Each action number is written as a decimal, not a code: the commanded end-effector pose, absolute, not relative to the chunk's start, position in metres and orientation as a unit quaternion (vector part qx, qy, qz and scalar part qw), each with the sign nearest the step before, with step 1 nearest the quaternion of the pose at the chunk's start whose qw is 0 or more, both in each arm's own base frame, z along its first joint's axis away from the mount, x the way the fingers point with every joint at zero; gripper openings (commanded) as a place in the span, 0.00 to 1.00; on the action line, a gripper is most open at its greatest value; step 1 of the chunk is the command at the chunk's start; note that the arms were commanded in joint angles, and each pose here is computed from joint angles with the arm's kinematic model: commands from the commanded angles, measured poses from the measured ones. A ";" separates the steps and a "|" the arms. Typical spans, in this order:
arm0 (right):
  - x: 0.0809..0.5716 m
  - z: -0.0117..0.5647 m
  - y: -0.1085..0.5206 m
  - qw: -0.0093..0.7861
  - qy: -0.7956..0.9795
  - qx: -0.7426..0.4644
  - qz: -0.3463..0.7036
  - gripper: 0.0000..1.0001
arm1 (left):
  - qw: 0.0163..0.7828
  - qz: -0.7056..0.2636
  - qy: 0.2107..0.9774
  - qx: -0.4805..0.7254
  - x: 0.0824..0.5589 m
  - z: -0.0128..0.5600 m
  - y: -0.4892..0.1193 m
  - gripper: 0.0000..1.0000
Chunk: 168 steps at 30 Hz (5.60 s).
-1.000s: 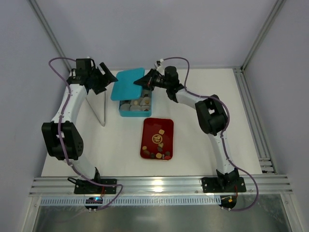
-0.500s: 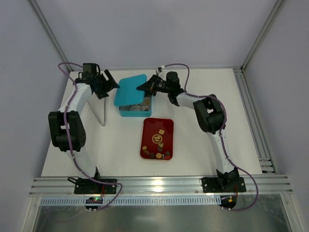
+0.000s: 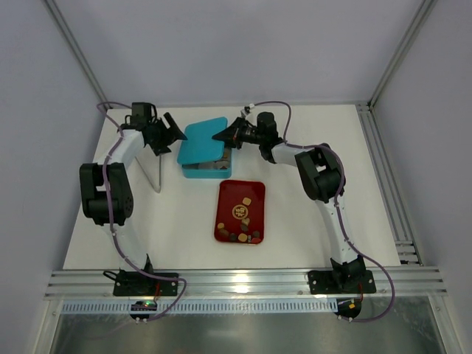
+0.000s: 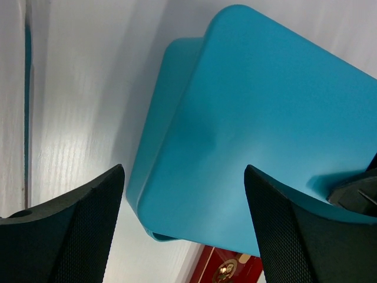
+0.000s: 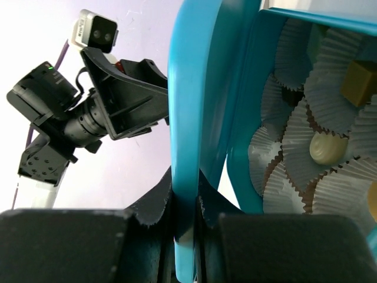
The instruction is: Pack the chocolate
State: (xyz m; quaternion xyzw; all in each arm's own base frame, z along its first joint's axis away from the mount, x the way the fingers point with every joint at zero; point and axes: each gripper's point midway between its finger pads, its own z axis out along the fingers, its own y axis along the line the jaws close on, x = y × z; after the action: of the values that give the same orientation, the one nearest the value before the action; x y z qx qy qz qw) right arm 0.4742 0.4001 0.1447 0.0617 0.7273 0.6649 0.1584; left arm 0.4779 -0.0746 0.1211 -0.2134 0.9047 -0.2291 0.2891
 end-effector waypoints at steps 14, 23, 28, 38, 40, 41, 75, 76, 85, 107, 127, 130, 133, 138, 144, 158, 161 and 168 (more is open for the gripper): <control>0.466 0.146 0.389 0.138 0.705 0.048 0.694 0.08 | 0.275 -0.272 0.902 -0.189 0.481 0.105 -0.097 0.79; 0.459 0.149 0.387 0.126 0.698 0.045 0.704 0.08 | 0.276 -0.285 0.899 -0.183 0.480 0.114 -0.106 0.79; 0.459 0.144 0.382 0.124 0.702 0.053 0.699 0.14 | 0.275 -0.288 0.900 -0.177 0.478 0.116 -0.113 0.79; 0.462 0.144 0.369 0.129 0.702 0.066 0.697 0.28 | 0.270 -0.283 0.904 -0.171 0.477 0.113 -0.121 0.78; 0.463 0.146 0.366 0.131 0.701 0.068 0.698 0.30 | 0.268 -0.281 0.905 -0.172 0.477 0.112 -0.121 0.78; 0.463 0.145 0.365 0.131 0.702 0.069 0.697 0.31 | 0.268 -0.281 0.906 -0.170 0.477 0.112 -0.122 0.78; 0.460 0.118 0.315 0.149 0.748 0.084 0.641 0.36 | 0.264 -0.258 0.920 -0.132 0.475 0.118 -0.141 0.77; 0.459 0.116 0.314 0.149 0.751 0.082 0.638 0.36 | 0.263 -0.256 0.921 -0.131 0.474 0.118 -0.142 0.77; 0.455 0.100 0.307 0.155 0.784 0.072 0.596 0.39 | 0.254 -0.244 0.927 -0.127 0.472 0.113 -0.144 0.77; 0.453 0.100 0.287 0.161 0.795 0.081 0.580 0.46 | 0.242 -0.228 0.936 -0.112 0.470 0.110 -0.154 0.77; 0.457 0.102 0.282 0.184 0.814 0.075 0.545 0.57 | 0.229 -0.211 0.946 -0.088 0.469 0.108 -0.168 0.77; 0.458 0.102 0.281 0.190 0.816 0.077 0.540 0.59 | 0.222 -0.199 0.951 -0.080 0.468 0.104 -0.170 0.77; 0.459 0.103 0.279 0.196 0.818 0.079 0.535 0.62 | 0.212 -0.189 0.956 -0.076 0.465 0.100 -0.170 0.77; 0.459 0.109 0.280 0.203 0.815 0.084 0.537 0.67 | 0.203 -0.178 0.961 -0.069 0.464 0.096 -0.170 0.77; 0.458 0.115 0.284 0.205 0.814 0.081 0.538 0.68 | 0.188 -0.172 0.965 -0.069 0.462 0.091 -0.170 0.77; 0.450 0.120 0.298 0.210 0.827 0.057 0.518 0.71 | 0.146 -0.171 0.972 -0.065 0.451 0.078 -0.172 0.79; 0.449 0.122 0.300 0.212 0.829 0.054 0.514 0.71 | 0.140 -0.169 0.974 -0.063 0.448 0.078 -0.171 0.79; 0.448 0.114 0.301 0.209 0.841 0.057 0.495 0.70 | 0.135 -0.161 0.976 -0.055 0.445 0.077 -0.171 0.79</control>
State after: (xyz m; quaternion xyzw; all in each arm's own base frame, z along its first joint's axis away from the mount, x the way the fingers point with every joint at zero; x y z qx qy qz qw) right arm 0.4390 0.2966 0.0804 0.0808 0.8483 0.4948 0.1701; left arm 0.4477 -0.1696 0.0764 -0.0736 0.9723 -0.1695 0.1429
